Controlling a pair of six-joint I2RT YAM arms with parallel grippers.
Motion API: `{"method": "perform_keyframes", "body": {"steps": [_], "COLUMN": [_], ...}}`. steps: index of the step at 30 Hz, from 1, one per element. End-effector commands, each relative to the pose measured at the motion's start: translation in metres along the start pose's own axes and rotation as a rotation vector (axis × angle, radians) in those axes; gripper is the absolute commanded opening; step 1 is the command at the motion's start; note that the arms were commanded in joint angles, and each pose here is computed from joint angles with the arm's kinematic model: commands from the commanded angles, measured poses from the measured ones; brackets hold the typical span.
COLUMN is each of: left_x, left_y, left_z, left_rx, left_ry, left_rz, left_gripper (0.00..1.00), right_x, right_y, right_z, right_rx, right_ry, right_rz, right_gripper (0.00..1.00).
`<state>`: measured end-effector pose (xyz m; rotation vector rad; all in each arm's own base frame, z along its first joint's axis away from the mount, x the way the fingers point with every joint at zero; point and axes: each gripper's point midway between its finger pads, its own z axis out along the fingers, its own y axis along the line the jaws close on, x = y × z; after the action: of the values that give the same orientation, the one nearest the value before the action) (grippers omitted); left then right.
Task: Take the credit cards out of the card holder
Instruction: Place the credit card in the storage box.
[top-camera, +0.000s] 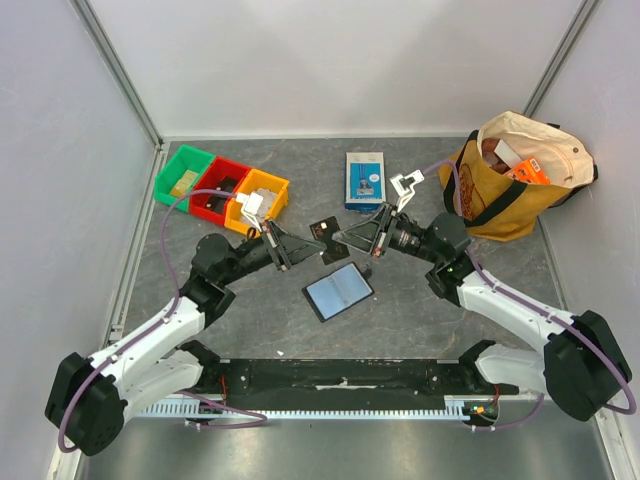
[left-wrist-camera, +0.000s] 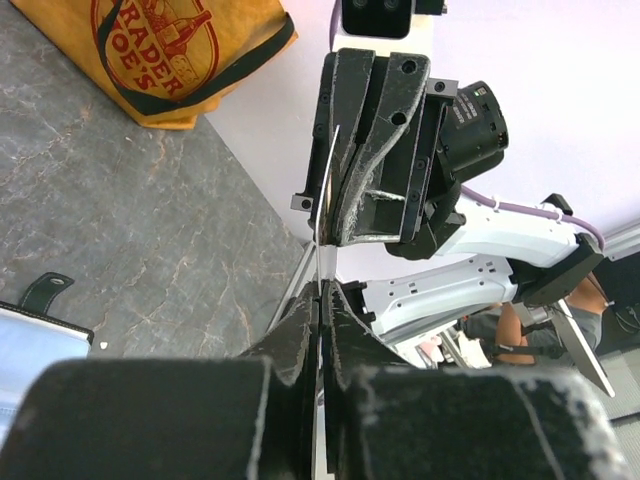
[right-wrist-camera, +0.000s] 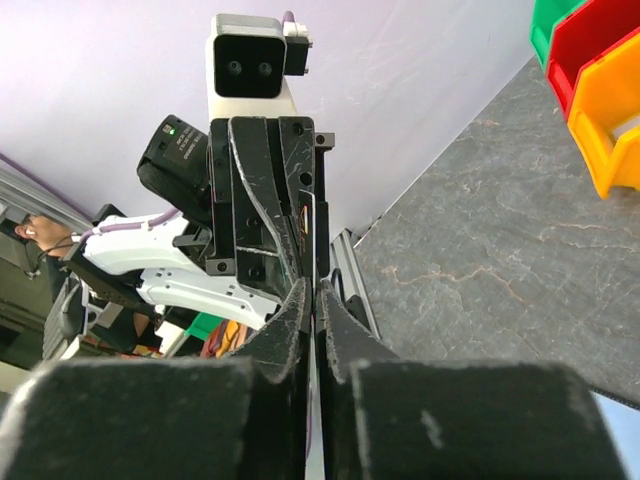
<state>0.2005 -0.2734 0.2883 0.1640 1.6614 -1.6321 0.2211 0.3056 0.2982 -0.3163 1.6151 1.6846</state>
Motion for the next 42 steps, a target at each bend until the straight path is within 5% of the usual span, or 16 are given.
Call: {"method": "perform_keyframes", "body": {"steps": [1, 9, 14, 21, 29, 42], "left_x": [-0.012, -0.044, -0.077, -0.126, -0.168, -0.236], "left_y": [-0.002, 0.051, 0.103, 0.175, 0.239, 0.328], "left_z": [-0.002, -0.031, -0.07, -0.14, -0.172, -0.178], "left_rx": [-0.008, -0.204, -0.403, -0.705, -0.887, -0.972], "left_ry": [-0.073, -0.217, -0.363, -0.616, -0.732, -0.731], "left_rz": [0.005, -0.055, -0.109, -0.176, -0.234, -0.296], "left_gripper": [0.02, 0.02, 0.02, 0.02, 0.02, 0.02], "right_x": [-0.007, -0.009, -0.006, 0.0, 0.003, 0.008], "right_y": [-0.004, -0.047, -0.067, -0.089, -0.103, -0.116], "right_z": [-0.002, -0.025, -0.048, -0.072, -0.09, -0.1], "right_rx": [0.029, 0.294, 0.446, 0.586, 0.668, 0.72], "right_ry": [-0.033, 0.0, 0.03, 0.056, 0.081, 0.104], "right_rz": [-0.04, -0.184, -0.275, -0.34, -0.418, -0.451], "right_gripper": [0.16, 0.77, 0.97, 0.98, 0.98, 0.98]}}
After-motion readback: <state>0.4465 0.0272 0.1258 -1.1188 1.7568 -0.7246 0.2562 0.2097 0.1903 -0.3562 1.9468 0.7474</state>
